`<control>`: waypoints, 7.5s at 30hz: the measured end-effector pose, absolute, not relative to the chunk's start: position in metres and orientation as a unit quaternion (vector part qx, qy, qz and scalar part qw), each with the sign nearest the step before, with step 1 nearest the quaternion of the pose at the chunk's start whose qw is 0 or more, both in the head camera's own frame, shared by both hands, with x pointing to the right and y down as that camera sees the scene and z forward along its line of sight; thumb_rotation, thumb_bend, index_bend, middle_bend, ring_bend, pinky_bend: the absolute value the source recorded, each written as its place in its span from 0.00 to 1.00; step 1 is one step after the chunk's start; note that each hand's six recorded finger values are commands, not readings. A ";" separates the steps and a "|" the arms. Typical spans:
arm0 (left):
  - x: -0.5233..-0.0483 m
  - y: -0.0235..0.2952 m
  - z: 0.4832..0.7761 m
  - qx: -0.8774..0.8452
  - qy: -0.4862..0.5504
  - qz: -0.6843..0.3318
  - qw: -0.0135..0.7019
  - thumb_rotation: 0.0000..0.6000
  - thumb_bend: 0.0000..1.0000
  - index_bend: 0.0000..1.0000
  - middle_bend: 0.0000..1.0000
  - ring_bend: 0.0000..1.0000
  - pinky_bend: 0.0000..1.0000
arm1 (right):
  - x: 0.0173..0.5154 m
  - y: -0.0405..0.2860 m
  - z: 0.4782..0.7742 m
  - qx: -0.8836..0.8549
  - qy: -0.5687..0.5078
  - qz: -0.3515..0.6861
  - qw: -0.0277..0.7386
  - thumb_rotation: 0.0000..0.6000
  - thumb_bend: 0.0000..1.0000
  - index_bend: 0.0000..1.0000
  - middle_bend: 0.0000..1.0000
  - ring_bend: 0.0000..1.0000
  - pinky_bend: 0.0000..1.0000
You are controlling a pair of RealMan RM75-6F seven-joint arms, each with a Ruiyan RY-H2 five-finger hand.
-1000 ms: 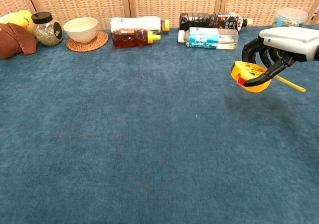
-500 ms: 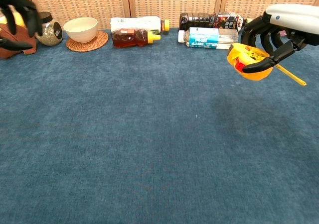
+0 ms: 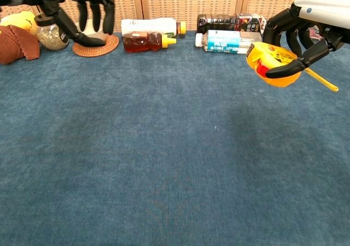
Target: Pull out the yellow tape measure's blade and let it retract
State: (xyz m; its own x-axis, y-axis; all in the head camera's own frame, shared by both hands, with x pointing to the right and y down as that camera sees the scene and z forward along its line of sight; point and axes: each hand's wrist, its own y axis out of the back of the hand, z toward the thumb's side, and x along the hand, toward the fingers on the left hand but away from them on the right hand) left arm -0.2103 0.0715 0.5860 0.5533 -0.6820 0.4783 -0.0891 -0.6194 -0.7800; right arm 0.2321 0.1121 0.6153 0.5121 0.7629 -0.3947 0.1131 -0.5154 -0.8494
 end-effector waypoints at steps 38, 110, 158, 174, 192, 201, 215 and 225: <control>-0.110 0.055 0.614 -0.844 0.201 -0.339 0.365 0.48 0.35 0.57 1.00 1.00 0.94 | 0.219 0.119 0.616 -0.780 -0.275 0.390 0.404 0.64 0.17 0.58 0.61 0.63 0.69; -0.085 0.064 0.609 -0.894 0.171 -0.279 0.306 0.75 0.35 0.44 1.00 1.00 0.90 | 0.189 0.115 0.615 -0.808 -0.286 0.283 0.431 0.64 0.17 0.58 0.61 0.63 0.66; -0.077 0.067 0.613 -0.897 0.168 -0.278 0.300 0.74 0.35 0.61 1.00 1.00 0.90 | 0.194 0.107 0.618 -0.804 -0.300 0.298 0.417 0.64 0.17 0.58 0.61 0.63 0.66; -0.080 0.064 0.615 -0.896 0.174 -0.283 0.296 0.75 0.37 0.67 1.00 1.00 0.90 | 0.197 0.106 0.619 -0.804 -0.305 0.299 0.414 0.63 0.17 0.58 0.61 0.63 0.67; -0.084 0.062 0.615 -0.894 0.183 -0.286 0.292 0.94 0.40 0.74 1.00 1.00 0.90 | 0.203 0.105 0.621 -0.800 -0.309 0.306 0.413 0.64 0.17 0.58 0.62 0.63 0.67; -0.096 0.061 0.617 -0.889 0.188 -0.296 0.295 0.97 0.40 0.75 1.00 1.00 0.90 | 0.215 0.106 0.627 -0.793 -0.295 0.325 0.423 0.65 0.17 0.58 0.62 0.63 0.67; -0.120 0.070 0.627 -0.888 0.204 -0.306 0.275 0.98 0.40 0.75 1.00 1.00 0.90 | 0.237 0.113 0.633 -0.783 -0.249 0.364 0.439 0.65 0.17 0.58 0.62 0.63 0.66; -0.150 0.079 0.637 -0.884 0.221 -0.321 0.257 0.98 0.40 0.75 1.00 1.00 0.90 | 0.258 0.118 0.636 -0.776 -0.234 0.390 0.437 0.65 0.17 0.58 0.62 0.63 0.66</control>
State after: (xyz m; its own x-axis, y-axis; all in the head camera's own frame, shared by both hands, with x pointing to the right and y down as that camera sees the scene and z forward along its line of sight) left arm -0.1503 0.0790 0.6366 0.6959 -0.5564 0.4540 -0.2257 -0.7697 -0.5972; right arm 0.2583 0.1183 0.6356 0.5862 0.7041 -0.4007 0.0231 -0.5089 -0.8605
